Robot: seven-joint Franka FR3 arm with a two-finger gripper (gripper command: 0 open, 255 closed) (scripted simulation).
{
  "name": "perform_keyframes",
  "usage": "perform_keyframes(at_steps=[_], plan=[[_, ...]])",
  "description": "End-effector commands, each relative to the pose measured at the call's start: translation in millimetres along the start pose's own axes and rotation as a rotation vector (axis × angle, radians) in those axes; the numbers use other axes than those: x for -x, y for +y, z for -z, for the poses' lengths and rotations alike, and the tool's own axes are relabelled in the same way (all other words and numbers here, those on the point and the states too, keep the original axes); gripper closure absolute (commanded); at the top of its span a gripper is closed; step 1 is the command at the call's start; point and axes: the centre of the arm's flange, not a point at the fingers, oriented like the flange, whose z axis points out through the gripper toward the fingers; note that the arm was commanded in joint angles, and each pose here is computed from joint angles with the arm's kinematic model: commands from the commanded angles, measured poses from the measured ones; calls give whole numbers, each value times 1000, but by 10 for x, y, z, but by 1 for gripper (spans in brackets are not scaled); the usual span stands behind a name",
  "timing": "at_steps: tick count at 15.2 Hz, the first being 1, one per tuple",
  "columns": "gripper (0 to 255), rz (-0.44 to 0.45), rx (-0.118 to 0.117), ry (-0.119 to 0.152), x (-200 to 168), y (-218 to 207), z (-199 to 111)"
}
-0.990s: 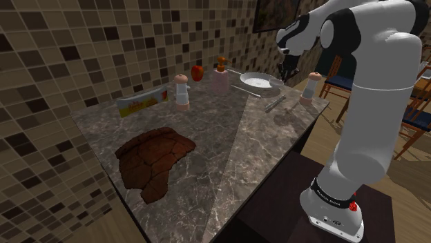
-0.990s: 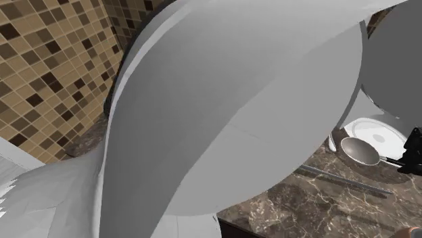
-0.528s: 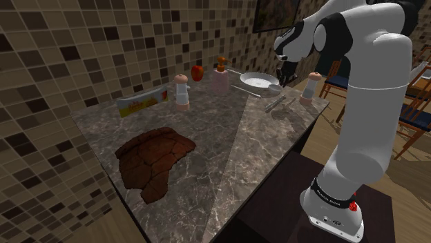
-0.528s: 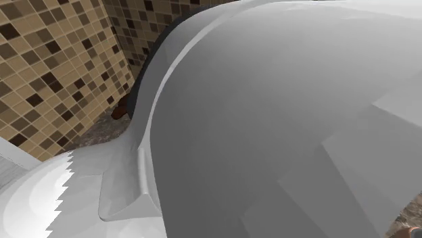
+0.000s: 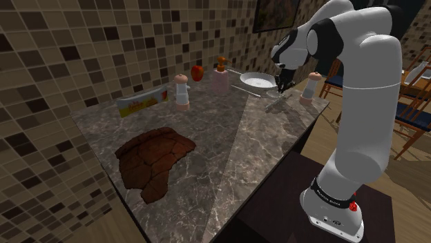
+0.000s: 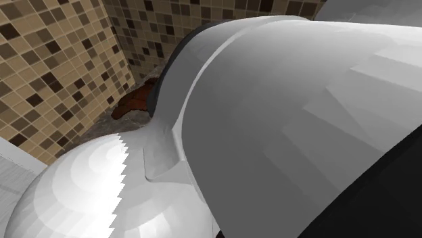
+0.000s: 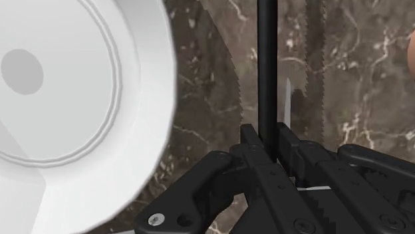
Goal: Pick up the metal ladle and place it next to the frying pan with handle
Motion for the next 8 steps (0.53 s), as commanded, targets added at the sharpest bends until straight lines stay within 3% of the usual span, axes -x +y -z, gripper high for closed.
perform_keyframes(at_steps=[1, 8], plan=[[255, 0, 0, 0, -19, -14, -100], [255, 0, 0, 0, -25, -19, -153]])
